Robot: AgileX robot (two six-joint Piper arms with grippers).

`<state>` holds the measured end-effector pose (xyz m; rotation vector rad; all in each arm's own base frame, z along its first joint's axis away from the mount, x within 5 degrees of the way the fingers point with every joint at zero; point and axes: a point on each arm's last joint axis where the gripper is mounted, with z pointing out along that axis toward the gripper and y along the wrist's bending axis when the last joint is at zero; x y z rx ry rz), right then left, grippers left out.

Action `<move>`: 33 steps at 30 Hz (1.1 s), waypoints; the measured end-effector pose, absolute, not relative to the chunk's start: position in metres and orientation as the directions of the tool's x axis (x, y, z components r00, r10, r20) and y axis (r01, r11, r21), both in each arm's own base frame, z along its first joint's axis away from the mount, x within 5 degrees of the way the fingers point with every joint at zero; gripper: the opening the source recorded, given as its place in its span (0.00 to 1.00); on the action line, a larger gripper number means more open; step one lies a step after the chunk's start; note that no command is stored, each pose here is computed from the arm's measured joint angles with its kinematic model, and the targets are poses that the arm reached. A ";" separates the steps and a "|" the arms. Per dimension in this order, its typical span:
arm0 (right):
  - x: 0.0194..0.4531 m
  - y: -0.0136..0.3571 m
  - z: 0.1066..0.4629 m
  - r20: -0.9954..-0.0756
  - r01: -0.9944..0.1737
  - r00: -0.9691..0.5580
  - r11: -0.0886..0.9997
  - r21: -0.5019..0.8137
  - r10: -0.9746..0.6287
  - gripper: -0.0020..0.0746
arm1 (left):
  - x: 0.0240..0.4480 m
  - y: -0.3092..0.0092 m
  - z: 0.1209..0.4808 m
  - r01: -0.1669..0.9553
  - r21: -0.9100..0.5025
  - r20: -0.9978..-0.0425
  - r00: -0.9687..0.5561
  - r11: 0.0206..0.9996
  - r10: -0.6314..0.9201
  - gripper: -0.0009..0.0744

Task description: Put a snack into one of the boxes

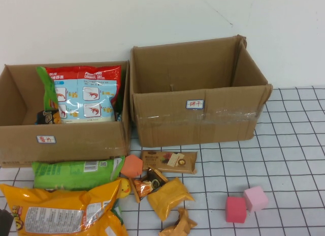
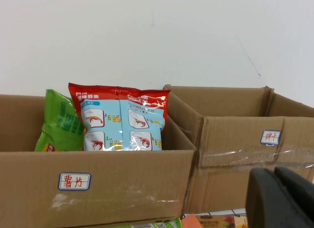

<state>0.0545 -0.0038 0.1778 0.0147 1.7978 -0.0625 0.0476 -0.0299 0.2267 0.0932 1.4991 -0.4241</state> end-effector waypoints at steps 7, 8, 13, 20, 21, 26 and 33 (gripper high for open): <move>0.052 -0.003 0.168 -0.943 0.041 -0.332 0.999 -0.019 -0.004 0.03 | 0.048 -0.030 0.227 0.328 -0.199 -0.977 0.014 0.923 -0.215 0.01; 0.052 -0.003 0.168 -0.943 0.041 -0.332 0.999 -0.019 -0.004 0.02 | 0.048 -0.030 0.227 0.328 -0.199 -0.977 0.014 0.923 -0.215 0.01; 0.052 -0.003 0.168 -0.943 0.041 -0.332 0.999 -0.019 -0.004 0.02 | 0.048 -0.030 0.227 0.328 -0.199 -0.977 0.014 0.923 -0.215 0.01; 0.052 -0.003 0.168 -0.943 0.041 -0.333 0.999 -0.019 -0.005 0.02 | 0.048 -0.030 0.227 0.328 -0.199 -0.977 0.014 0.923 -0.215 0.01; 0.052 -0.003 0.168 -0.943 0.040 -0.333 0.999 -0.022 -0.007 0.02 | 0.048 -0.030 0.227 0.328 -0.199 -0.977 0.014 0.923 -0.215 0.01; 0.052 -0.003 0.168 -0.943 0.040 -0.333 0.999 -0.022 -0.008 0.02 | 0.048 -0.030 0.227 0.328 -0.199 -0.977 0.014 0.923 -0.215 0.01; 0.052 -0.003 0.168 -0.943 0.040 -0.333 0.999 -0.022 -0.008 0.02 | 0.048 -0.030 0.227 0.328 -0.199 -0.977 0.014 0.923 -0.215 0.01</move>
